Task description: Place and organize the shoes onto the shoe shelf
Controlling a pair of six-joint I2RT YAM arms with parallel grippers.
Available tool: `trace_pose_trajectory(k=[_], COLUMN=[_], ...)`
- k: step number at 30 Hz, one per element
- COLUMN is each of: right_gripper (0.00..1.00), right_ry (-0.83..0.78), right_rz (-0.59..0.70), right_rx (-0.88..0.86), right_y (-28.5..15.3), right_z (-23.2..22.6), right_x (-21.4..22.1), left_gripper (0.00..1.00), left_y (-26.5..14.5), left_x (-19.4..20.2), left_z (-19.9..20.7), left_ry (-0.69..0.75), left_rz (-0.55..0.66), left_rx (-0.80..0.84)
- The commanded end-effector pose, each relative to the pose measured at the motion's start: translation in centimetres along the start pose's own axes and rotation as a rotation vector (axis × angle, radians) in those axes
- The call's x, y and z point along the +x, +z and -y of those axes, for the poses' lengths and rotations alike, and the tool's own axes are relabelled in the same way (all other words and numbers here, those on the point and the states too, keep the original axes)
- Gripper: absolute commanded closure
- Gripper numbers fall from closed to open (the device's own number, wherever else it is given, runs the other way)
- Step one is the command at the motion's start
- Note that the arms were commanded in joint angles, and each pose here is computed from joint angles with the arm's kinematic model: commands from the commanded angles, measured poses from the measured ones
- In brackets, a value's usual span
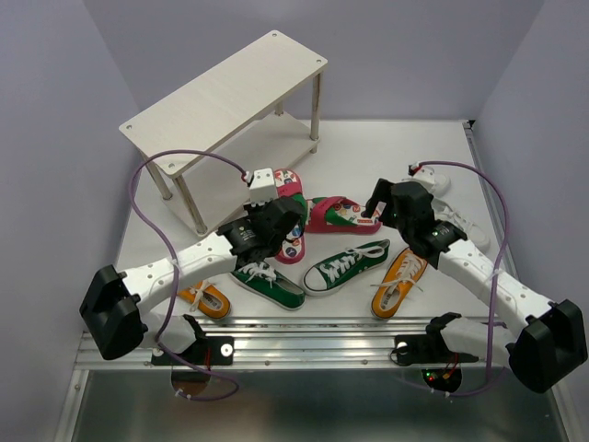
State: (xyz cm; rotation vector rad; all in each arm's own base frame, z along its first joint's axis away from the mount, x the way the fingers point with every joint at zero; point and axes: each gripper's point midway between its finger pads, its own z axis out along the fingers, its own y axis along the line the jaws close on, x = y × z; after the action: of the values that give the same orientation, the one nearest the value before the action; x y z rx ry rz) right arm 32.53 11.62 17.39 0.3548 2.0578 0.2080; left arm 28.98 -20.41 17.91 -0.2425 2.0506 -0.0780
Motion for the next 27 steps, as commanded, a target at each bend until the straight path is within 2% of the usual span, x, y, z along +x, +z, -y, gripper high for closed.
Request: trace_pose_trajectory(k=[1, 4, 7, 11, 13, 17, 21, 23, 27], right_gripper=[0.00, 0.00, 0.00, 0.00, 0.00, 0.00, 0.00, 0.00, 0.00], right_ry=[0.035, 0.036, 0.040, 0.040, 0.044, 0.055, 0.065, 0.070, 0.072], right_rz=[0.073, 0.082, 0.089, 0.094, 0.096, 0.098, 0.099, 0.099, 0.092], right_rx=[-0.023, -0.025, -0.030, -0.033, -0.035, -0.042, -0.056, -0.062, -0.078], right_y=[-0.6, -0.8, -0.9, -1.0, -1.1, -1.4, -1.6, -1.8, -2.0], right_z=[-0.4, -0.5, -0.6, -0.7, -0.7, -0.7, -0.9, -0.9, -1.2], right_x=[-2.0, -2.3, -2.6, -2.9, -2.9, -2.9, -3.1, -3.0, -3.1], left_gripper=[1.00, 1.00, 1.00, 1.00, 1.00, 1.00, 1.00, 1.00, 1.00], left_y=[-2.0, -3.4, -6.0, -9.1, -11.2, -14.9, -16.7, -16.8, -17.2], left_x=[-6.9, -8.5, -10.4, -14.6, -18.3, -26.0, -30.7, -32.5, -36.0], left_z=[1.2, 2.8, 6.4, 7.7, 7.6, 6.3, 5.0, 3.2, 1.1], left_ry=[-0.082, -0.028, 0.029, 0.024, 0.002, -0.055, -0.108, -0.139, -0.187], left_rz=[0.154, 0.161, 0.177, 0.254, 0.330, 0.500, 0.594, 0.637, 0.696], left_rx=[0.021, 0.128, 0.376, 0.489, 0.509, 0.480, 0.401, 0.294, 0.186])
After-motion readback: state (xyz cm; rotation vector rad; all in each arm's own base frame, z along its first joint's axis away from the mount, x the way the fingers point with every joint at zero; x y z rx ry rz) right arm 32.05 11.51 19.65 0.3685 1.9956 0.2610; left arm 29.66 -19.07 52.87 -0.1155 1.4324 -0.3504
